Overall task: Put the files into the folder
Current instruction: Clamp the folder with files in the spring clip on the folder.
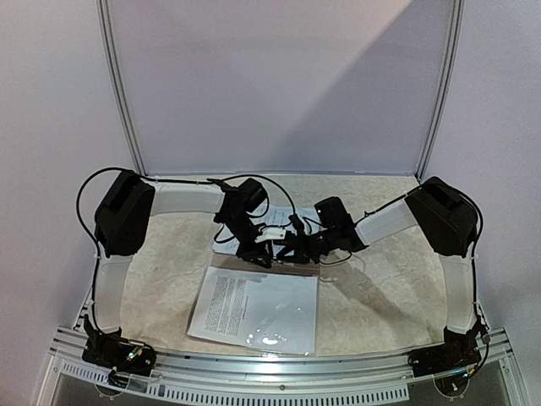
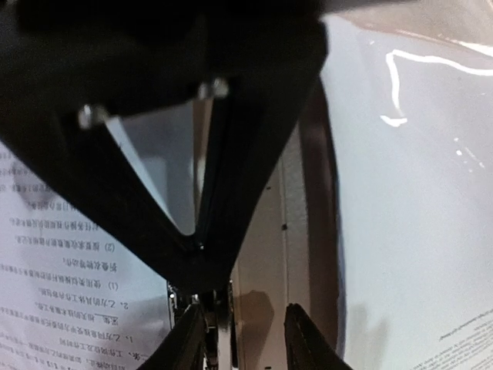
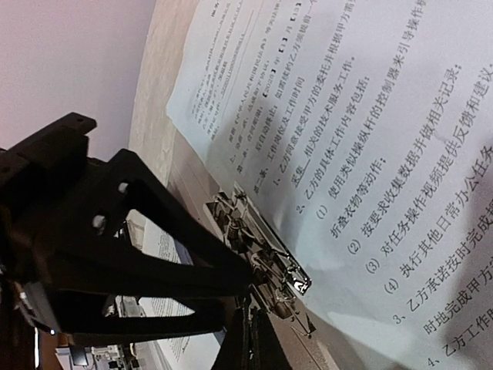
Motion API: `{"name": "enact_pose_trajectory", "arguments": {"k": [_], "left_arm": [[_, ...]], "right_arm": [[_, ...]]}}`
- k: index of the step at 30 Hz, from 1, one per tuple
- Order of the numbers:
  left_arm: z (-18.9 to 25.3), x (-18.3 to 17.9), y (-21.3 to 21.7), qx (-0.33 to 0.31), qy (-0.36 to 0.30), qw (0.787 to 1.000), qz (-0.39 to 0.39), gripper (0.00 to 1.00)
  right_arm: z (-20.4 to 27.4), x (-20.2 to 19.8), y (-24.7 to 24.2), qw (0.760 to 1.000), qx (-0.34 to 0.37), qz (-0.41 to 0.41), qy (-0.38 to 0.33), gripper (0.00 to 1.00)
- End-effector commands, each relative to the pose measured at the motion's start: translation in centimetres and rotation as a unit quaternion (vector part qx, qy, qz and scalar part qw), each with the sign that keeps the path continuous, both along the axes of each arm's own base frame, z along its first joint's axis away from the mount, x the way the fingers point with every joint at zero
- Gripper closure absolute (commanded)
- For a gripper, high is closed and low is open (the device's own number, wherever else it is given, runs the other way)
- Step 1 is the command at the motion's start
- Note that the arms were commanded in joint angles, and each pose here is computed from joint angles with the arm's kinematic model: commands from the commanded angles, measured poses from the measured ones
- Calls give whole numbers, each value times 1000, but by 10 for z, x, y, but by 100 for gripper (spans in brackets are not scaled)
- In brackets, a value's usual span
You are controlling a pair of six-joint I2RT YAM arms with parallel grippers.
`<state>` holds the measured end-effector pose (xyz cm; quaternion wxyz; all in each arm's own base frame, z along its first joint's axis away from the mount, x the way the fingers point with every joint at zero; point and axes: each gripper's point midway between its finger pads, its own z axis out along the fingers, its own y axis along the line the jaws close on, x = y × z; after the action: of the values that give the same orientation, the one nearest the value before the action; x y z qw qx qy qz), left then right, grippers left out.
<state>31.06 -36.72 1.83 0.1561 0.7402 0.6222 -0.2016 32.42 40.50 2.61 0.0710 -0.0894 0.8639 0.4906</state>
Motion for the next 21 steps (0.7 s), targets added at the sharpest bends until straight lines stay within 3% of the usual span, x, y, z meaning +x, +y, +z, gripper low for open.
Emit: {"name": "enact_pose_trajectory", "arguments": {"k": [1,6,13,21], "left_arm": [[23,-24,-14,-12,43,998,-41,61],[40,-20,-14,-26,57,998,-29,61],[19,28,12,-30,107,987,118,72],[-3,28,39,4,102,983,154,72]], "right_arm": [[-97,-22,-59,982,-180,-29,46,100],[-112,-28,-67,979,-196,-23,51,100],[-121,-26,-80,974,-219,-28,50,100],[-142,-31,-91,966,-248,-32,60,100]]}}
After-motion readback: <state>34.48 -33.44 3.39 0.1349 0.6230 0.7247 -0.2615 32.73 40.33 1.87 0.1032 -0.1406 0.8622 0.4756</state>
